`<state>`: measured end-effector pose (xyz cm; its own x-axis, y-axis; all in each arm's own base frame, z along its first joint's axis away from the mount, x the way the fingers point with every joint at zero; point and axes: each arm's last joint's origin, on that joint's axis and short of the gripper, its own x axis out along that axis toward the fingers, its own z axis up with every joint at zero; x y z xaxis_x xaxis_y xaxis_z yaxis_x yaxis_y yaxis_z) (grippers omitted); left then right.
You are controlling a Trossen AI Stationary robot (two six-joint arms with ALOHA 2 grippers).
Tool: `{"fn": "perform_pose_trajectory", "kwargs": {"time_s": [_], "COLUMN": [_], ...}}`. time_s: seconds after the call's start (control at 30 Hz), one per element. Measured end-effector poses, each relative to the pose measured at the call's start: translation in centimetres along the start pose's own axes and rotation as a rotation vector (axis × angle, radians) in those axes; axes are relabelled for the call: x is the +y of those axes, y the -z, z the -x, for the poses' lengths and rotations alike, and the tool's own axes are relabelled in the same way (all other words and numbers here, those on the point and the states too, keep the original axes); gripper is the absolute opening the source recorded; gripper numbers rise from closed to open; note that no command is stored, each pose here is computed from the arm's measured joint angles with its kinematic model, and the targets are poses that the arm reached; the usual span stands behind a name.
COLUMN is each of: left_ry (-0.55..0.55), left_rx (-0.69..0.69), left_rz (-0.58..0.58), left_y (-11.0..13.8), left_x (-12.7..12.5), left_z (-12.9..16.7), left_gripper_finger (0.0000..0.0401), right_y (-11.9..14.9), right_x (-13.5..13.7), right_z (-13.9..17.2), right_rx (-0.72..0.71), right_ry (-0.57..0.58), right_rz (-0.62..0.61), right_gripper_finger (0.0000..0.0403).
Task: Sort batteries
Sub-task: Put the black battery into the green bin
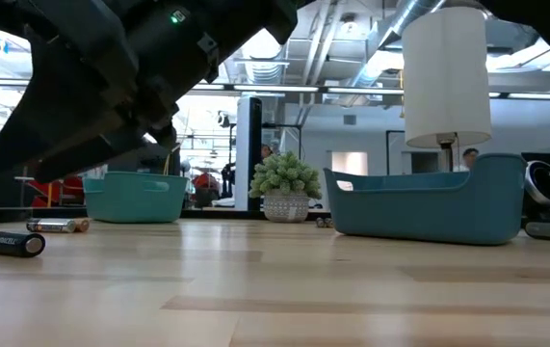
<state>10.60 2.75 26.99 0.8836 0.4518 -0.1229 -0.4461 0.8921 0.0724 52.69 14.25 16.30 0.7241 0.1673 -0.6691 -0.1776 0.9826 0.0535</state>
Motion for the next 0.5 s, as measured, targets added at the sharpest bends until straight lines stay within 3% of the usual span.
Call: {"fn": "perform_pose_trajectory", "kwargs": {"time_s": [0.5], "left_ry": [0.0], "left_rx": [0.015], "left_rz": [0.017], "left_y": [0.14], "left_x": [-0.01], "left_z": [-0.03], "left_gripper_finger": [0.0059], "right_y": [-0.08], "right_x": [0.36], "right_z": [-0.27], "right_rx": [-0.07], "right_ry": [0.048], "right_rz": [-0.026], "right_gripper_finger": [0.0234]}}
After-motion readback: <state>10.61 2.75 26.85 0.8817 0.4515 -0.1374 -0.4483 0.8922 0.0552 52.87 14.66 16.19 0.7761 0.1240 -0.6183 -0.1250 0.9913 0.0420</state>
